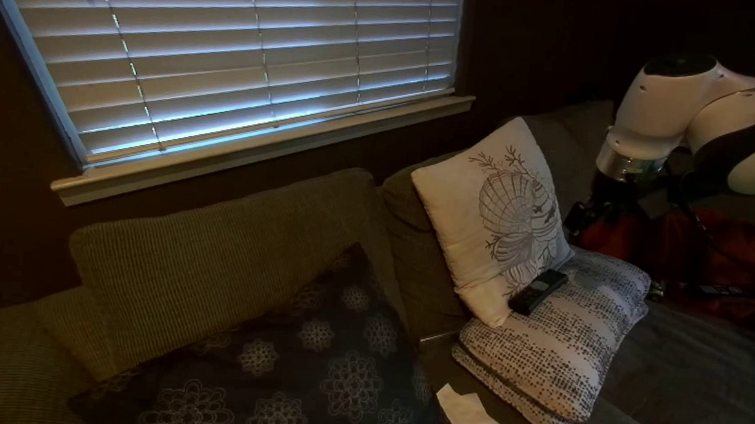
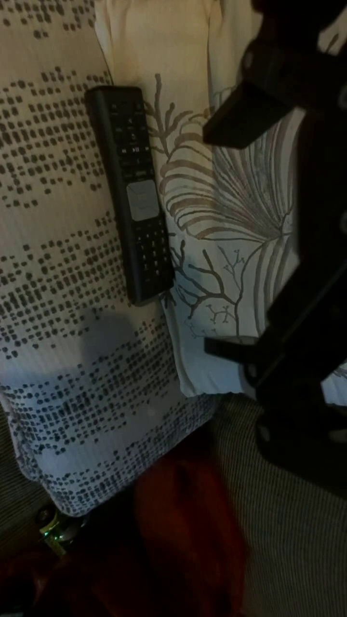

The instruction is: Move the remote forward

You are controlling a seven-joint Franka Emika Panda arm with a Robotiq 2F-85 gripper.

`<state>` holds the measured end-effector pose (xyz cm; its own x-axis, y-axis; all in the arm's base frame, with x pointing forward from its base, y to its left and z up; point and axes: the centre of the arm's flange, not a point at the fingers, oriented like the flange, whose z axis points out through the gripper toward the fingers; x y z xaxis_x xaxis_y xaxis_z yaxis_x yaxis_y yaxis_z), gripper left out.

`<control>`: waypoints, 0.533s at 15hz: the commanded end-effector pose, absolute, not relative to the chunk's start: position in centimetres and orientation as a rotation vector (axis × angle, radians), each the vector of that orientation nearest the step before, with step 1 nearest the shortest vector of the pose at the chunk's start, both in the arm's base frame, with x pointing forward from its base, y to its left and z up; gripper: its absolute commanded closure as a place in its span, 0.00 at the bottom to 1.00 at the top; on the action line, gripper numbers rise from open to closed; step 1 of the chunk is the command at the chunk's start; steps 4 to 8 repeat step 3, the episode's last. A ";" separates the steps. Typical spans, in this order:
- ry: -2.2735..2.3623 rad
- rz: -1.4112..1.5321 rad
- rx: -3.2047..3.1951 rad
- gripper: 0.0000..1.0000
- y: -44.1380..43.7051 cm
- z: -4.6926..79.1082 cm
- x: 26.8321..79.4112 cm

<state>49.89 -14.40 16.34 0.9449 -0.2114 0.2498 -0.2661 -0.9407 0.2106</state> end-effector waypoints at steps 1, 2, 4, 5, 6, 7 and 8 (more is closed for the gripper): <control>-0.356 0.328 2.857 0.00 -14.5 16.3 49.9; -0.355 0.327 2.857 0.00 -14.5 16.3 49.9; -0.354 0.327 2.857 0.00 -14.5 16.3 49.8; -0.354 0.327 2.857 0.00 -14.5 16.3 49.8; -0.354 0.327 2.857 0.00 -14.5 16.3 49.8; -0.354 0.327 2.857 0.00 -14.5 16.3 49.8; -0.354 0.327 2.857 0.00 -14.5 16.3 49.8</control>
